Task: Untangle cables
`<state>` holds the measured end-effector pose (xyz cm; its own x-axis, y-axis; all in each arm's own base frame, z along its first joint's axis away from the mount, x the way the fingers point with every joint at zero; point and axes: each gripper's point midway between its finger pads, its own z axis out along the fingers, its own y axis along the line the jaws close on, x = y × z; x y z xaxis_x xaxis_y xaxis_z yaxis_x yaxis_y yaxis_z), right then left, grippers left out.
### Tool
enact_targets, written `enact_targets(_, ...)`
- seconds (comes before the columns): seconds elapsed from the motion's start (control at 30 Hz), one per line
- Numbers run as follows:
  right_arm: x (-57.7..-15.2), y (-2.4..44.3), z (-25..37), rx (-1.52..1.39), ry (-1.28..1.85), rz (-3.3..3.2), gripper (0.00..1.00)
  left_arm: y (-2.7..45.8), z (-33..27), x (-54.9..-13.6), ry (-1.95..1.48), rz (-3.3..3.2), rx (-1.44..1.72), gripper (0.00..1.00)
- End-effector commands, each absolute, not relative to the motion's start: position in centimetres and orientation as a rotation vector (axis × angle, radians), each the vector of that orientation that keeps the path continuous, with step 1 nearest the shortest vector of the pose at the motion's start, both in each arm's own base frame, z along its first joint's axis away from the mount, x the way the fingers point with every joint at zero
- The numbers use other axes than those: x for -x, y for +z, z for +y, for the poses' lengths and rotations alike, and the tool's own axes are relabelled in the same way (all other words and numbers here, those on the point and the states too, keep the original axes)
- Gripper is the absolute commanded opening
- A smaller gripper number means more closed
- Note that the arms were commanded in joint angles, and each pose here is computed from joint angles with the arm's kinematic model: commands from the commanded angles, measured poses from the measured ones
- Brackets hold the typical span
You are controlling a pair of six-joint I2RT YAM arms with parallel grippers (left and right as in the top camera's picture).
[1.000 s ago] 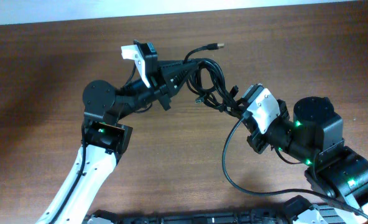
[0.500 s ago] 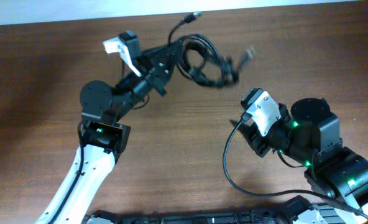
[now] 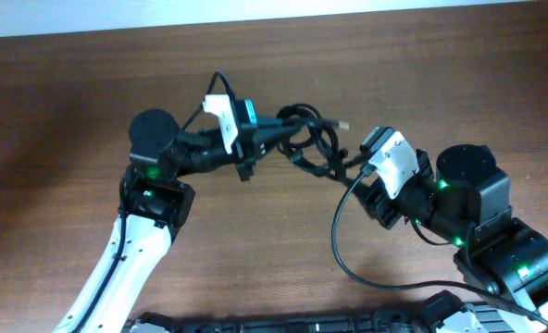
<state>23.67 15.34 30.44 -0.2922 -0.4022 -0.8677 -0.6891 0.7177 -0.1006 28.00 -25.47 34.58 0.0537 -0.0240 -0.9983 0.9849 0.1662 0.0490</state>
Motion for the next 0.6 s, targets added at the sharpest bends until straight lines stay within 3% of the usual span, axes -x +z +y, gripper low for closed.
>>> enact_targets(0.0,-23.5,31.0,15.6,0.837,0.381,1.901,0.37,35.3,-25.6,-25.5,-1.052,1.052,-1.251,0.0)
enact_targets(0.07,-23.8,31.5,15.7,0.808,0.389,1.889,0.35,35.3,-25.6,-24.6,-1.061,1.0,-1.303,0.0)
enact_targets(0.2,-24.5,33.1,16.0,0.718,0.44,1.854,0.46,35.2,-25.6,-23.6,-1.083,0.949,-1.353,0.0)
enact_targets(0.5,-24.6,33.3,16.1,0.699,0.452,1.853,0.5,35.7,-25.5,-21.7,-1.112,0.834,-1.434,0.0)
enact_targets(0.57,-24.6,33.3,16.1,0.7,0.452,1.852,0.54,36.0,-25.9,-20.9,-1.109,0.775,-1.463,0.0)
